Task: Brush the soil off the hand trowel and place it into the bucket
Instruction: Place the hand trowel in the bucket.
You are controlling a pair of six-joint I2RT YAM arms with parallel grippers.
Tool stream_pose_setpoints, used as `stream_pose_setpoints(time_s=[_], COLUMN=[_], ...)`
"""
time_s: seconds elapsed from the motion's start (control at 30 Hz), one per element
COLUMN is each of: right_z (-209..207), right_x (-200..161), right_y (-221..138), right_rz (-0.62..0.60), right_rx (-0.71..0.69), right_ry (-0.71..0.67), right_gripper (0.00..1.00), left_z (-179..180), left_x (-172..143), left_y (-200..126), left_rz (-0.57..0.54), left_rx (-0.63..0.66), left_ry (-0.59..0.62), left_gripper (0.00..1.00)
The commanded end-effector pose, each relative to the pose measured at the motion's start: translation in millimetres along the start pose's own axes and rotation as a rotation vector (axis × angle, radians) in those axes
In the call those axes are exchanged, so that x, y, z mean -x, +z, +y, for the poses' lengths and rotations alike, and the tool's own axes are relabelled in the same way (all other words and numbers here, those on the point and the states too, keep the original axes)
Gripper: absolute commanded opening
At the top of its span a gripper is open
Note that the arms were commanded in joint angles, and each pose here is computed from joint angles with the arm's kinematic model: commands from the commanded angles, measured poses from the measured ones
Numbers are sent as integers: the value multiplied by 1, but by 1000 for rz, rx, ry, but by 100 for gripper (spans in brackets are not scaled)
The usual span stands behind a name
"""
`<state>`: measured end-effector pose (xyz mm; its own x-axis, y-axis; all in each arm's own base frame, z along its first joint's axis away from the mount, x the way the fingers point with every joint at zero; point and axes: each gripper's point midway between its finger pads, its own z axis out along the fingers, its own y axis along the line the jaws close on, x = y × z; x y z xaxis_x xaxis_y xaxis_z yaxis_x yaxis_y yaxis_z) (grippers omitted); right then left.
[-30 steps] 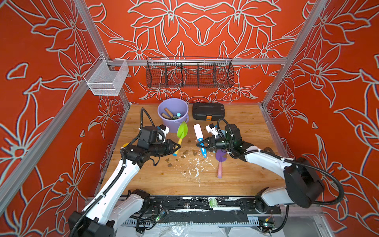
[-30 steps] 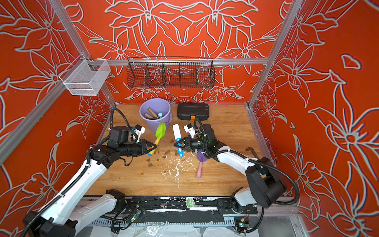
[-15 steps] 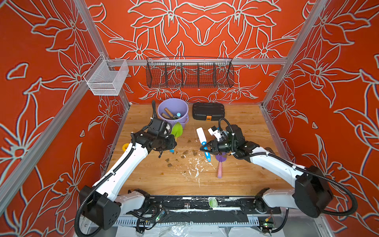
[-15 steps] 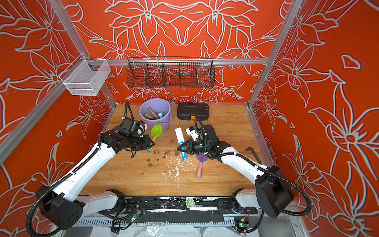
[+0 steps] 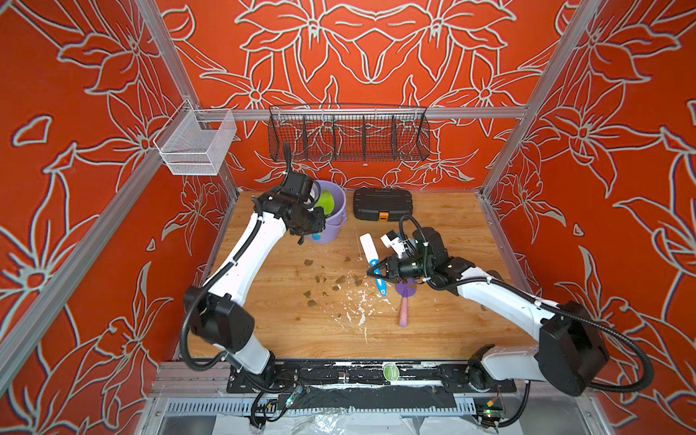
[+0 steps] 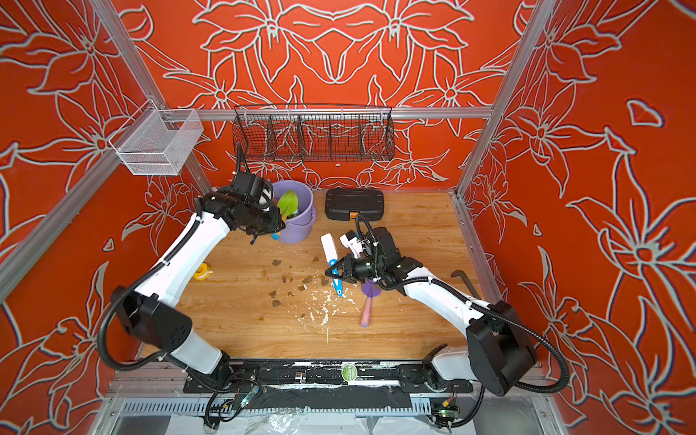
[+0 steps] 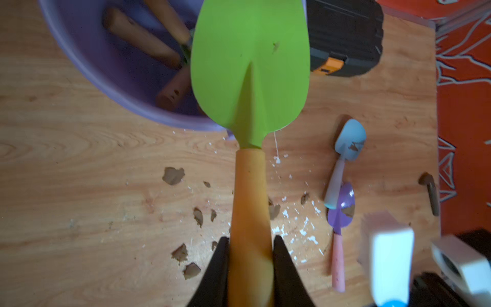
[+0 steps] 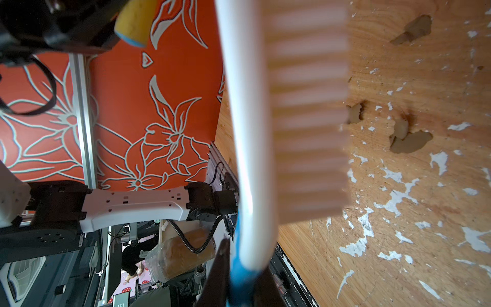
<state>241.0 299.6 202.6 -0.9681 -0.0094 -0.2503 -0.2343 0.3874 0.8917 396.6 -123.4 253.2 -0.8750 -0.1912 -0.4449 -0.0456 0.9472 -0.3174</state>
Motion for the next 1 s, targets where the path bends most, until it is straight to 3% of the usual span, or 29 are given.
stream_pose_setpoints(time_s=[0.0, 0.27, 0.4, 0.5, 0.67, 0.83, 0.97], right_z=[13, 12, 12, 14, 17, 22, 32], right_x=[8, 10, 10, 10, 10, 8, 5], right_y=[-1, 2, 2, 2, 2, 4, 5], right_rz=[-7, -3, -3, -2, 6, 31, 63], right_rx=[25, 38, 41, 45, 57, 97, 158], right_ry=[-58, -56, -54, -60, -69, -70, -72], right_gripper=[0, 0, 0, 0, 0, 0, 0], left_z=[12, 20, 20, 16, 7, -28, -58], left_x=[10, 42, 49, 55, 61, 38, -2], left_y=[10, 42, 44, 38, 16, -17, -30], left_rz=[45, 83, 81, 57, 12, -4, -36], left_rx=[49, 73, 82, 72, 41, -186, -479], left_ry=[5, -14, -19, -19, -16, 4, -26], left_gripper=[0, 0, 36, 43, 44, 50, 66])
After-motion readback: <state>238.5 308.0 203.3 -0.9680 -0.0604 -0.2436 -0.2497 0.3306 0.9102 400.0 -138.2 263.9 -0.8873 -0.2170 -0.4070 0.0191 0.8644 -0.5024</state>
